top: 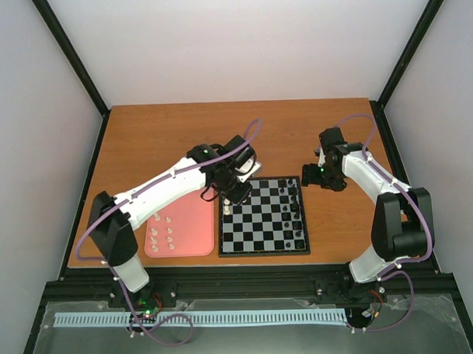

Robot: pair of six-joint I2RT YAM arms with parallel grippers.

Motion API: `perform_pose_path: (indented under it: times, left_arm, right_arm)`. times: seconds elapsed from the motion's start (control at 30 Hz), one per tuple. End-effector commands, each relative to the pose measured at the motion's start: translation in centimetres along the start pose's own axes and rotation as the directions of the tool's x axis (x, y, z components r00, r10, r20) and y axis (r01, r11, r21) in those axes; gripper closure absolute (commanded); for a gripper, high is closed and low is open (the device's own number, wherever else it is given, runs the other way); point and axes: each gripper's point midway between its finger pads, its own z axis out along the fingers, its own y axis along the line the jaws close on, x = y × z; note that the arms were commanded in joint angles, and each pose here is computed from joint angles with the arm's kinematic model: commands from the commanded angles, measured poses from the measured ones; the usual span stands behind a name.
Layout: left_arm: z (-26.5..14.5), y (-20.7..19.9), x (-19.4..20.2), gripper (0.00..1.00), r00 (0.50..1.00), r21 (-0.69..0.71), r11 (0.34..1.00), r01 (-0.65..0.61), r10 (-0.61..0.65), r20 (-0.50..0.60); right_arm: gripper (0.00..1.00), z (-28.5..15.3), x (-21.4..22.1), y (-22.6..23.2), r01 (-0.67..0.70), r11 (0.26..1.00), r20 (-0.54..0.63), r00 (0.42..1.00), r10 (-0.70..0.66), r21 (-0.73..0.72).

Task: Set up the chess pieces on the board
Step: Place the chess piece on the chessboard.

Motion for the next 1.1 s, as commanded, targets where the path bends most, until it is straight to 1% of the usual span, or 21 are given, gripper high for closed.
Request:
perform_pose_path:
  times: [0.0,0.23,0.67,0.8,1.07]
  left_arm:
    - [0.0,-1.2,-1.1,0.99,0.995,0.029,0.994,-0.101,0.101,0.001]
    - [3.3,-0.4,0.1,0.99,0.99,0.007,0.993,-0.121,0.121,-0.076]
    - [7.3,0.8,2.6,0.99,0.979,-0.014,0.991,-0.131,0.128,-0.157]
    - [8.4,1.2,2.6,0.99,0.983,-0.031,0.992,-0.121,0.115,-0.145]
    - [9.9,2.6,1.4,0.99,0.99,-0.119,0.988,-0.1,0.087,-0.107]
  right_arm:
    - [0.0,-0.3,-0.5,-0.4,-0.012,1.0,0.015,1.0,0.012,0.011]
    - [0.0,-0.2,-0.5,-0.4,-0.004,1.0,0.012,1.0,0.004,0.012]
    - [0.0,0.5,-0.2,-0.4,-0.005,1.0,-0.001,1.0,0.005,0.01]
    - [0.0,0.6,-0.2,-0.5,-0.003,1.0,-0.002,1.0,0.003,0.011]
    - [0.0,0.7,-0.4,-0.4,-0.002,1.0,-0.006,1.0,0.002,0.01]
